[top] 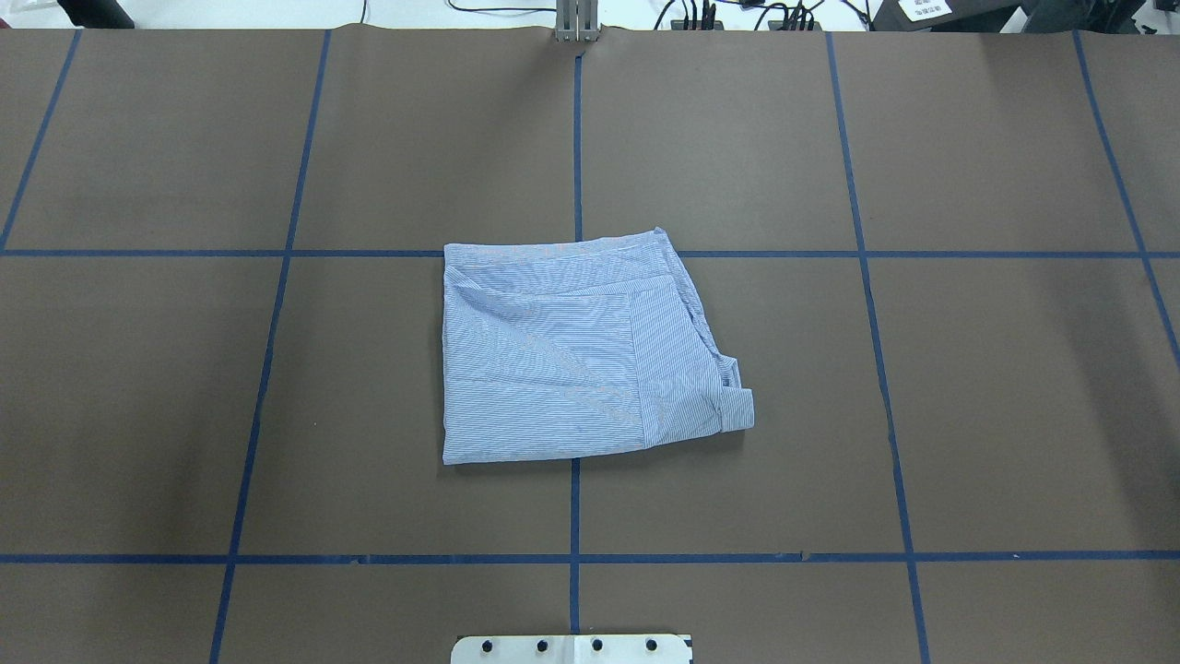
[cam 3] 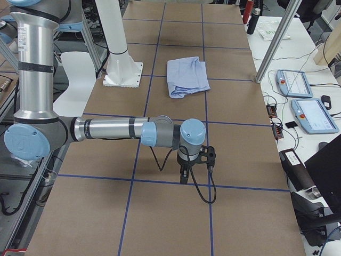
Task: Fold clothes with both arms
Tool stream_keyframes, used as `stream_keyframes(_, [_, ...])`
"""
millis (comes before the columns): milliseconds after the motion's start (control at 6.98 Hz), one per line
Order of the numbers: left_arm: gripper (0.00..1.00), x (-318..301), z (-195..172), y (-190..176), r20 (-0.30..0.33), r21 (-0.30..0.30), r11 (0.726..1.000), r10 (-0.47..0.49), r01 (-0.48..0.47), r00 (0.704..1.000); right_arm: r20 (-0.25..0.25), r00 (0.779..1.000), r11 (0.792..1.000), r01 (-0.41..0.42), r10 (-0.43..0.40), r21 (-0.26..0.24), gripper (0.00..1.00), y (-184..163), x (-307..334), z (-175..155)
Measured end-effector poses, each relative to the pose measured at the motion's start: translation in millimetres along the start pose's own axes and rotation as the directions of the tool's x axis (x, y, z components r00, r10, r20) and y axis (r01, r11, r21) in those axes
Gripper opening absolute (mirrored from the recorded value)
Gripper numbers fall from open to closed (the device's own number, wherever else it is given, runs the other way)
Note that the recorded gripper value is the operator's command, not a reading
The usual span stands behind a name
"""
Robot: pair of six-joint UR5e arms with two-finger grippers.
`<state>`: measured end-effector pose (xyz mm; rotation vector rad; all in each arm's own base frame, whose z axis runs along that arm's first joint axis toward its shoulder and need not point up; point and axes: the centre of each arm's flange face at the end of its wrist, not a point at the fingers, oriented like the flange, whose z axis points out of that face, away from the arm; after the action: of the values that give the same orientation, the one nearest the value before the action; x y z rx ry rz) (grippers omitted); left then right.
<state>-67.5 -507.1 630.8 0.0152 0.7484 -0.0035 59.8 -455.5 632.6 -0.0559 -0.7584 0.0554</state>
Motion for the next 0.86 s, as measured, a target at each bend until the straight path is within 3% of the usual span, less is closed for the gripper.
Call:
stream_keyframes(430, [0.99,1.0,-1.0,-0.5,-0.001,0.003,1.000,0.002,-0.002,1.000,-0.003,1.000,1.000,0.006,-0.006,0.003,1.00,-1.1,-1.4,0.2])
stream_keyframes(859, [0.99,1.5,-1.5,-0.9,-0.001,0.004,1.000,0.002,-0.002,1.000,0.001,1.000,0.999,0.018,-0.018,0.036,1.00,-4.4,-1.9,0.6])
